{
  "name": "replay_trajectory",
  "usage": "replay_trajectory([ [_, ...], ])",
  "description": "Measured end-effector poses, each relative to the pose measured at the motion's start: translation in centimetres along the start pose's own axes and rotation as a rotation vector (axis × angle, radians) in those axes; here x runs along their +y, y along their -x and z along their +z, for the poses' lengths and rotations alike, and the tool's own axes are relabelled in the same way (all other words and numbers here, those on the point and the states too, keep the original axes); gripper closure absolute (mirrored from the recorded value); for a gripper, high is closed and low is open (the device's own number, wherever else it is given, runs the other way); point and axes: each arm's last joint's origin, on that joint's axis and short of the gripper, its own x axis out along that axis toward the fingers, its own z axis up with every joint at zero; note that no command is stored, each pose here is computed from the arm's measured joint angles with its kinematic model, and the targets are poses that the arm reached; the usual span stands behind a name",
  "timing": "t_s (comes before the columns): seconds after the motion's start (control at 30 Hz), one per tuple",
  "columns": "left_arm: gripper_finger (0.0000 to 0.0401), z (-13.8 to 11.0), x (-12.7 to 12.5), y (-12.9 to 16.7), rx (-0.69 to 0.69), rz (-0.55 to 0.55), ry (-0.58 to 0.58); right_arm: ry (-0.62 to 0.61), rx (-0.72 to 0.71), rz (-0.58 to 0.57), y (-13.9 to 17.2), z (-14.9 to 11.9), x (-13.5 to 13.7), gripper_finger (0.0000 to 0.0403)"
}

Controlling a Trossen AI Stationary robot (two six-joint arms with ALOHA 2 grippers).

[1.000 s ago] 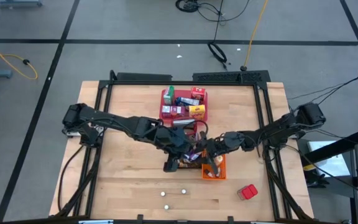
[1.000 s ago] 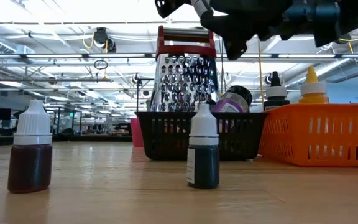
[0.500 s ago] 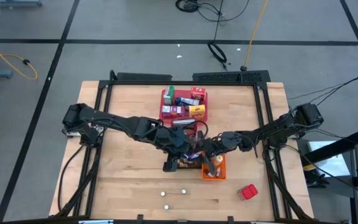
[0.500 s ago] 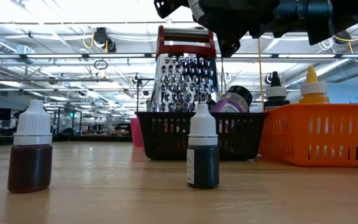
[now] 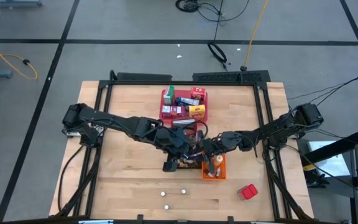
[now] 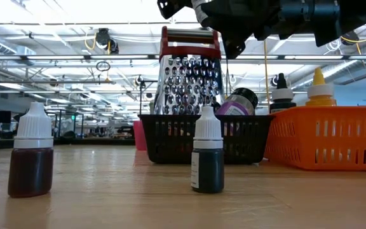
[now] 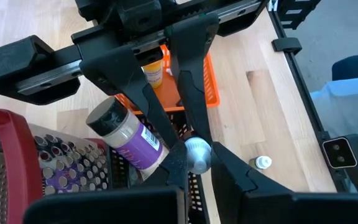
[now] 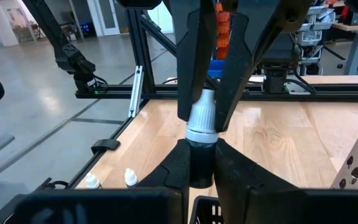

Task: Pick & Place Kitchen Items
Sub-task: Put the small black food coloring bottle into the orange bin

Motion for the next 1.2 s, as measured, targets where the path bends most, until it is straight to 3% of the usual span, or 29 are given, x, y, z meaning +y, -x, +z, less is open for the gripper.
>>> replay_trajectory([
  [0.47,0.0278,-0.1,0.4,0.4,0.010,0.007,-0.005,0.009,0.008,0.009,0.1,0.0,0.1,0.0364],
  [0.7,0.0235,-0.2,1.0,3.3,0.004,0.031,0.008,0.026,0.041,0.015,0.8,0.6,0.4,0.0363],
  [0.97,0.0234,-1.1,1.3,5.2,0.071,0.156,0.074,0.045,0.155,0.024,3.0,0.8,1.4,0.0363],
  [1.2,0.0254,-2.6,0.4,4.9,0.190,0.180,0.107,0.008,0.177,-0.109,7.0,0.0,2.4,0.0363],
])
